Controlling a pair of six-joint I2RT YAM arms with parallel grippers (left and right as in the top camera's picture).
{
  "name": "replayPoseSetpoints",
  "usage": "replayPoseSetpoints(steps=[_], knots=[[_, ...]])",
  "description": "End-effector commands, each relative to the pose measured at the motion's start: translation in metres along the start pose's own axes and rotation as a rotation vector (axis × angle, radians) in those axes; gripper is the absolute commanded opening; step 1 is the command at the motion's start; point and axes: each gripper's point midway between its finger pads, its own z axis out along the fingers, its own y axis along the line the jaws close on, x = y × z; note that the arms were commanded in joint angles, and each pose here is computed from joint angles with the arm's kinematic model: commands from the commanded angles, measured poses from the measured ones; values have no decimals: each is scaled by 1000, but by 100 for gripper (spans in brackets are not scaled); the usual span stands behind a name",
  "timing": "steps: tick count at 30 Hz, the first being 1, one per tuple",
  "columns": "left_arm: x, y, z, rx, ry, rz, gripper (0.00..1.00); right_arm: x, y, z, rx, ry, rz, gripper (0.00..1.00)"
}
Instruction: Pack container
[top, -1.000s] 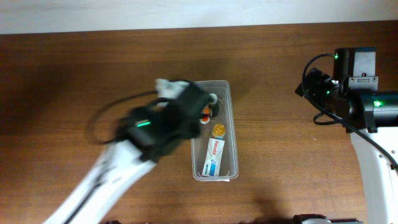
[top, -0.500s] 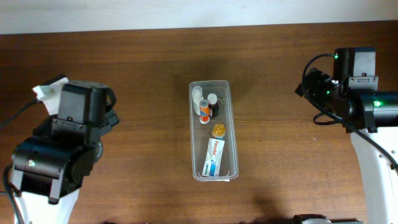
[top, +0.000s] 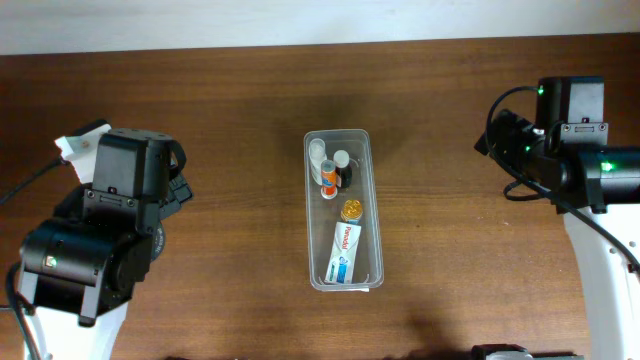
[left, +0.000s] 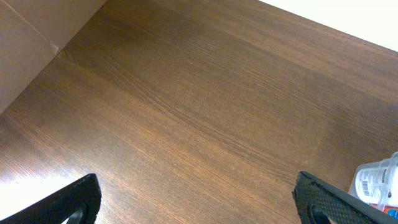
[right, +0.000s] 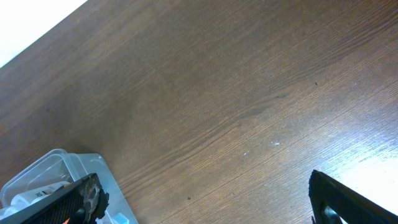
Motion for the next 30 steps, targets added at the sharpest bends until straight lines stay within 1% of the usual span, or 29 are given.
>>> replayPoseSetpoints(steps=[1,5,7,10,15,18,20,22,25,30], knots=[[0,0,1,-2,5,13,99,-3,0,-2,-3,-7,7,98],[0,0,1,-2,5,13,99,-2,-3,-2,8,-7,-7,98],[0,0,1,-2,4,13,99,1,-15,-13,44,-22,-57,98],[0,0,1,-2,4,13,99,8,-25,-34,33,-64,-55,98],[0,0,1,-2,5,13,99,11,-53,-66,34,-271,-14,98],[0,0,1,-2,5,13,99,17,-60,-71,-12,-401,-60,98],[0,0,1,-2,5,13,99,27,-66,-67,-40,-474,-86,98],[0,0,1,-2,5,13,99,42,-74,-57,-55,-516,-98,98],[0,0,1,-2,4,13,99,67,-86,-38,-66,-538,-92,98],[0,0,1,-2,4,13,99,105,-104,-3,-59,-521,-96,98]])
